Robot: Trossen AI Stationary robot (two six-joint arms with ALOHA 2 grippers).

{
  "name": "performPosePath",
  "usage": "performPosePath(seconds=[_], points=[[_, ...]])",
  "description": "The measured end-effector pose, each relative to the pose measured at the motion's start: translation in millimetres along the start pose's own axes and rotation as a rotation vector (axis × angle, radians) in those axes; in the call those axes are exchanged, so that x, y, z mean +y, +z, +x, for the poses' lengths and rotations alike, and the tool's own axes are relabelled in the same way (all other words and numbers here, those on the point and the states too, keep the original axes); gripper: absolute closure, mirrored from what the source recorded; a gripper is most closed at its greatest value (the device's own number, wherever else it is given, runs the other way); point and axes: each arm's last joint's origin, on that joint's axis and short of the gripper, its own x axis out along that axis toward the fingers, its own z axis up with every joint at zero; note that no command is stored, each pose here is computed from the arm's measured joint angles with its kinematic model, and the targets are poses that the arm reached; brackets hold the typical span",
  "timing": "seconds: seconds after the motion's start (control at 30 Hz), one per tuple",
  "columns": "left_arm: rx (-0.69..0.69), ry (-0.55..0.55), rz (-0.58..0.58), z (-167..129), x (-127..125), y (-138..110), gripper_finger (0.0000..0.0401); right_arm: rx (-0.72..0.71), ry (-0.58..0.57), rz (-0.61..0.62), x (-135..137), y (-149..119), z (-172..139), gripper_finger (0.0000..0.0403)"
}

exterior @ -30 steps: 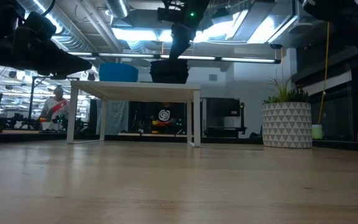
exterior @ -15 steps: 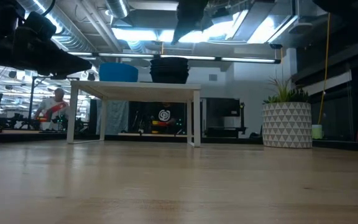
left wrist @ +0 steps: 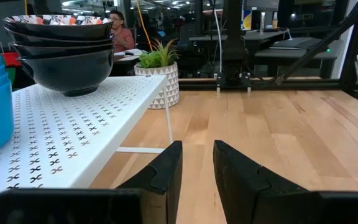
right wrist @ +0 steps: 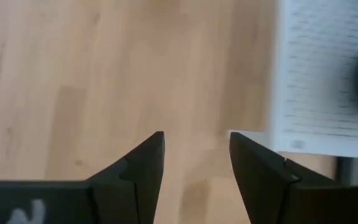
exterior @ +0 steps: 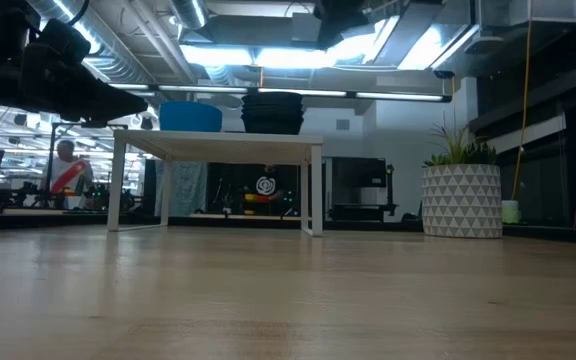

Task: Pick & Place Mini bowls
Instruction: Return to Home Position

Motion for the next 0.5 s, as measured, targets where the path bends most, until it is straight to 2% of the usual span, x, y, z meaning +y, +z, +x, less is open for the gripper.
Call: performPosePath(seconds=[0.1,0.23,0.4,0.5], points=[[0.0,0.0,0.0,0,0,0,0.0315,-0.033,0.026,-0.024,27,-15,8,0.0221],[0.0,0.0,0.0,0,0,0,0.0315,-0.171,0.062,-0.011,64,-46,13,0.0221],[0.0,0.0,0.0,0,0,0,0.0315,-0.459,0.143,0.029,105,-91,22,0.0221],[0.0,0.0,0.0,0,0,0,0.0315,-0.626,0.208,0.061,125,-119,38,0.0221]])
